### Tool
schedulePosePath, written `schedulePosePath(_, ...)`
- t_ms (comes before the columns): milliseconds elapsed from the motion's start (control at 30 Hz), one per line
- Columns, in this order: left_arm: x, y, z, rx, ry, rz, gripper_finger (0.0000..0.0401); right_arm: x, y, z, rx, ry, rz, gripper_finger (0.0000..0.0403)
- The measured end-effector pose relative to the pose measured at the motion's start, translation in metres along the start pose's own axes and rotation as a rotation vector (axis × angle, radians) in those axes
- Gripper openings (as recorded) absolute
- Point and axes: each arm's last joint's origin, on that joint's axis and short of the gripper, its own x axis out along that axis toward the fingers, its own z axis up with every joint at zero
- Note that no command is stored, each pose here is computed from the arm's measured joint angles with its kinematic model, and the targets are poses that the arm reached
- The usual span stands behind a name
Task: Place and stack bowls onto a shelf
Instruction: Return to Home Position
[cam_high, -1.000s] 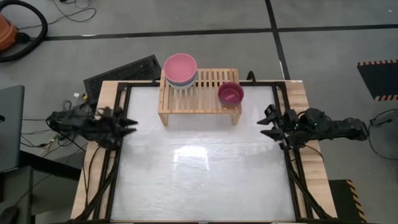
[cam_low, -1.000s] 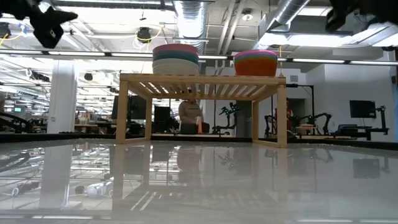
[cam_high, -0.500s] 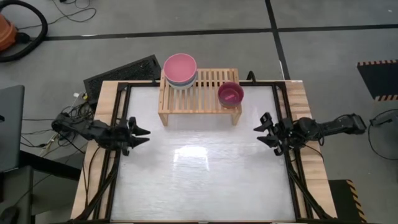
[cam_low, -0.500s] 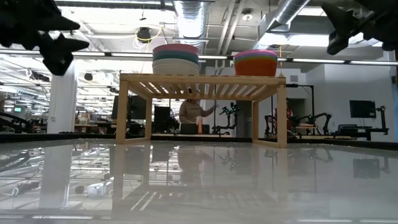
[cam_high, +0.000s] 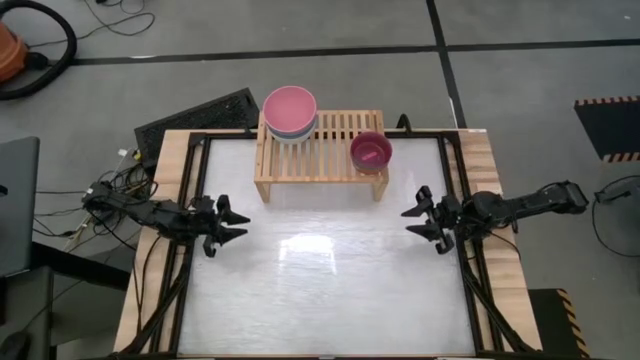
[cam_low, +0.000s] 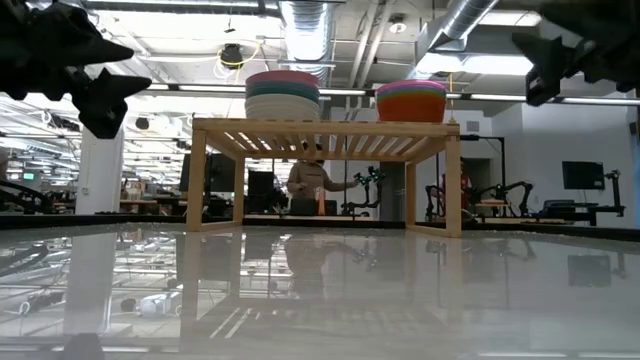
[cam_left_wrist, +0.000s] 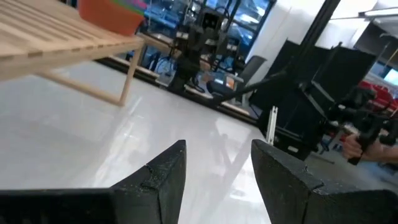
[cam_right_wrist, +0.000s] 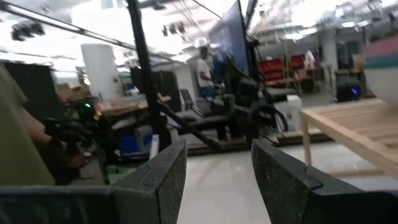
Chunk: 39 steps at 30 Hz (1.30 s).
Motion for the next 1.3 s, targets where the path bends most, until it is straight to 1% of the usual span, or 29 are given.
schedulePosePath(167, 0.0, 0.0, 0.0, 0.009, -0.006, 0.002, 0.0167, 0.0, -0.002, -0.005, -0.017, 0.052, -0.04, 0.0207)
schedulePosePath(367, 0.0, 0.0, 0.0, -0.004, -0.001, -0.01, 0.0167, -0.002, -0.006, -0.016, -0.038, 0.161, -0.107, 0.0207)
schedulePosePath(500, 0.0, -0.002, -0.002, -0.028, 0.054, -0.097, 0.0167, -0.003, -0.007, -0.023, -0.051, 0.227, -0.139, 0.0208)
schedulePosePath(567, 0.0, -0.003, -0.003, -0.012, 0.076, -0.133, 0.0167, -0.005, -0.008, -0.028, -0.047, 0.282, -0.15, 0.021)
schedulePosePath(800, -0.001, -0.005, -0.006, 0.059, 0.116, -0.207, 0.0167, -0.01, -0.011, -0.041, -0.041, 0.421, -0.178, 0.0214)
schedulePosePath(967, -0.001, -0.005, -0.006, 0.079, 0.109, -0.199, 0.0167, -0.01, -0.01, -0.042, -0.037, 0.437, -0.165, 0.0214)
schedulePosePath(1200, -0.001, -0.005, -0.007, 0.162, 0.116, -0.234, 0.0167, -0.01, -0.01, -0.042, -0.035, 0.437, -0.164, 0.0214)
schedulePosePath(1300, -0.001, -0.005, -0.007, 0.158, 0.117, -0.233, 0.0167, -0.01, -0.01, -0.042, -0.035, 0.439, -0.162, 0.0214)
